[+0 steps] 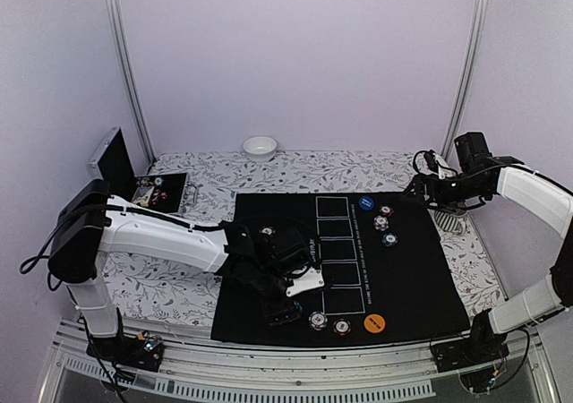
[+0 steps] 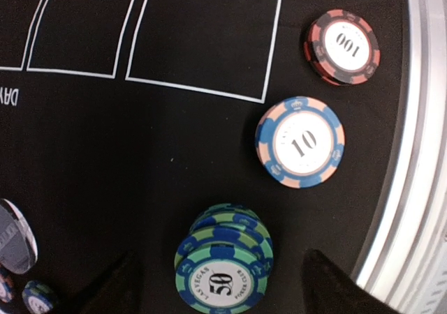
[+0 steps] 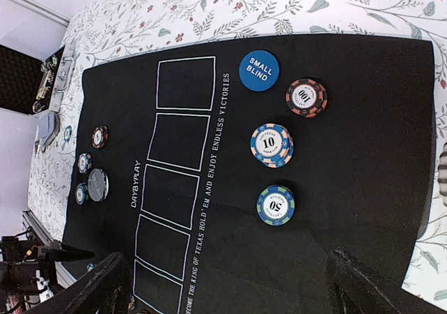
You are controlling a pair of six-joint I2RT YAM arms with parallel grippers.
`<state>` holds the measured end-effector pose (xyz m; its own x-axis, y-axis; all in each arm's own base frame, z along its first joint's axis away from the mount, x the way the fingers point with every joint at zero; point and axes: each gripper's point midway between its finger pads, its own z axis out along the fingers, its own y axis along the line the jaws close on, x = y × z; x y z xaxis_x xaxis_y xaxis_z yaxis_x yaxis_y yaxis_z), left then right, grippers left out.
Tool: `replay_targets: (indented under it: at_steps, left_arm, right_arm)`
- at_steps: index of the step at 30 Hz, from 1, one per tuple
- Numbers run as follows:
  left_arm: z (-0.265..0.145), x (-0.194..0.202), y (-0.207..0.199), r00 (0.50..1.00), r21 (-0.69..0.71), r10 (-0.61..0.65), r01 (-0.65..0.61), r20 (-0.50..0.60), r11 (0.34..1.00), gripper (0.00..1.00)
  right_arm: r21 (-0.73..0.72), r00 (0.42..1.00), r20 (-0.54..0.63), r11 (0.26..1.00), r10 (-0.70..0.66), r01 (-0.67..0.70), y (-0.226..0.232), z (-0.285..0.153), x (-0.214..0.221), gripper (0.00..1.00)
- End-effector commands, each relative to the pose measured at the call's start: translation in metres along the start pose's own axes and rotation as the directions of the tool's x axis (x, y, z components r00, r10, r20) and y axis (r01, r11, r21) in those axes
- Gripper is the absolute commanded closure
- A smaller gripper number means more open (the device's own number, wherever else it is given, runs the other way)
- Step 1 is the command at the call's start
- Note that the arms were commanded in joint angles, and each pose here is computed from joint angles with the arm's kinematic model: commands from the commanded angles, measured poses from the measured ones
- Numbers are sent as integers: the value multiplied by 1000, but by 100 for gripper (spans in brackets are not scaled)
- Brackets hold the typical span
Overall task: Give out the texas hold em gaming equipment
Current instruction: Place the poker chips pile at the poker chips pile.
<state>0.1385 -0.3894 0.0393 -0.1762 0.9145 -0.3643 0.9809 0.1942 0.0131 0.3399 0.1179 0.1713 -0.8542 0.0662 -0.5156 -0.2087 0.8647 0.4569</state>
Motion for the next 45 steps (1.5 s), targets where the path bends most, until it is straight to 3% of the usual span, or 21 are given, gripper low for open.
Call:
replay_targets:
  at_steps: [1,8,18,21,23,28,34,40,45]
  left_arm:
    - [15,2,-9,1000,31,15,-15,-4,999,29]
    - [18,2,-10,999,42,36,-36,-10,998,32]
    - [21,-2,-9,999,34,53,-53,-9,998,68]
    - [18,-3,-8,998,32,60,-60,-9,998,71]
    - [16,-4,-8,998,32,66,-65,-4,997,64]
    - [7,-5,1,1000,-18,27,-28,-15,999,26]
    - [-22,-20,22,965,-135,-262,264,31,955,4]
    - [-31,-29,-1,827,-8,-556,559,84,829,2]
    - [-28,-13,0,628,-73,-770,778,115,624,2]
  right_arm:
    - [-12,1000,19,1000,-23,24,6,-6,0,1]
    - [-10,1000,17,1000,-22,22,5,-5,0,1]
    - [-10,1000,16,1000,-22,22,5,-5,1,1]
    - [-11,1000,20,1000,-24,25,5,-6,0,1]
    - [-11,999,20,1000,-26,26,6,-6,0,1]
    - [-10,1000,20,1000,-24,24,5,-6,0,1]
    - [-11,999,21,1000,-26,27,6,-6,1,1]
    - [-19,1000,17,1000,-24,24,6,-5,1,1]
    - [-22,999,22,999,-27,28,7,-6,0,1]
